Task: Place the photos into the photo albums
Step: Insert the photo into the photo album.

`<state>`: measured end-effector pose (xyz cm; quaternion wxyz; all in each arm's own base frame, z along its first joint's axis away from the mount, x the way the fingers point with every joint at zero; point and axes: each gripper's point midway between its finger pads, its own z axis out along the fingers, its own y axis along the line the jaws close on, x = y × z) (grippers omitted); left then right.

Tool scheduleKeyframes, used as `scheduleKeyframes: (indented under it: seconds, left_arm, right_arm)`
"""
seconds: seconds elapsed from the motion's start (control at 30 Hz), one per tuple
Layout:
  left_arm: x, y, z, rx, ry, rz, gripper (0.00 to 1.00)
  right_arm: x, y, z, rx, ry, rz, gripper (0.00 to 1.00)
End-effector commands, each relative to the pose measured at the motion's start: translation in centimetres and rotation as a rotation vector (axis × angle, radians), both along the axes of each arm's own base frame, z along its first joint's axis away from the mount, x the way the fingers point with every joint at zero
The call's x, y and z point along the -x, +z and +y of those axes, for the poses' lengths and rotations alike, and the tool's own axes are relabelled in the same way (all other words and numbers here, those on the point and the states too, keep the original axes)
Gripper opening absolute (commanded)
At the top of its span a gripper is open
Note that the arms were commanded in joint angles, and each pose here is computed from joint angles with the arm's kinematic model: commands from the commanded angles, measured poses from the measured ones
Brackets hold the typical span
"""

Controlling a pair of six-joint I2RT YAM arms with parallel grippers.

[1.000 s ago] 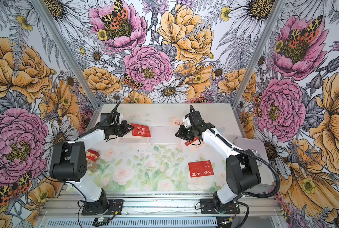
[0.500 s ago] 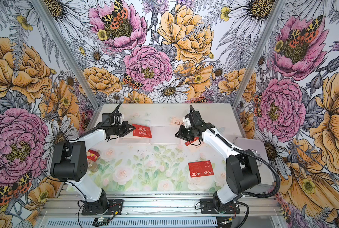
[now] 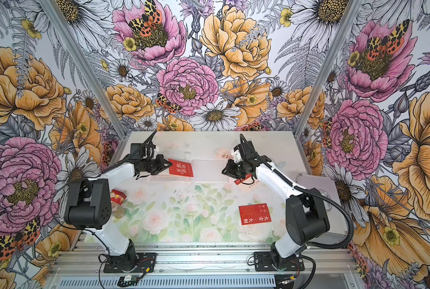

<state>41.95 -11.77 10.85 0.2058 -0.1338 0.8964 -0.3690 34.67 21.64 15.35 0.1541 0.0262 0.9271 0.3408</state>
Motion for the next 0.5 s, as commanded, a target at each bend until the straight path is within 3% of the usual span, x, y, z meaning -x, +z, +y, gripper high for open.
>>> scheduleKeyframes:
  seconds: [0.0,0.47]
  left_arm:
    - [-0.1,0.3,-0.8,-0.003,-0.047,-0.007,0.0]
    - [-0.3,-2.7,-2.4,-0.034,-0.105,0.073,0.0]
  right_arm:
    - [-1.0,1.3,0.4,0.002,0.006,-0.049,0.2]
    - [-0.6,1.1,0.2,0.008,0.009,-0.048,0.2]
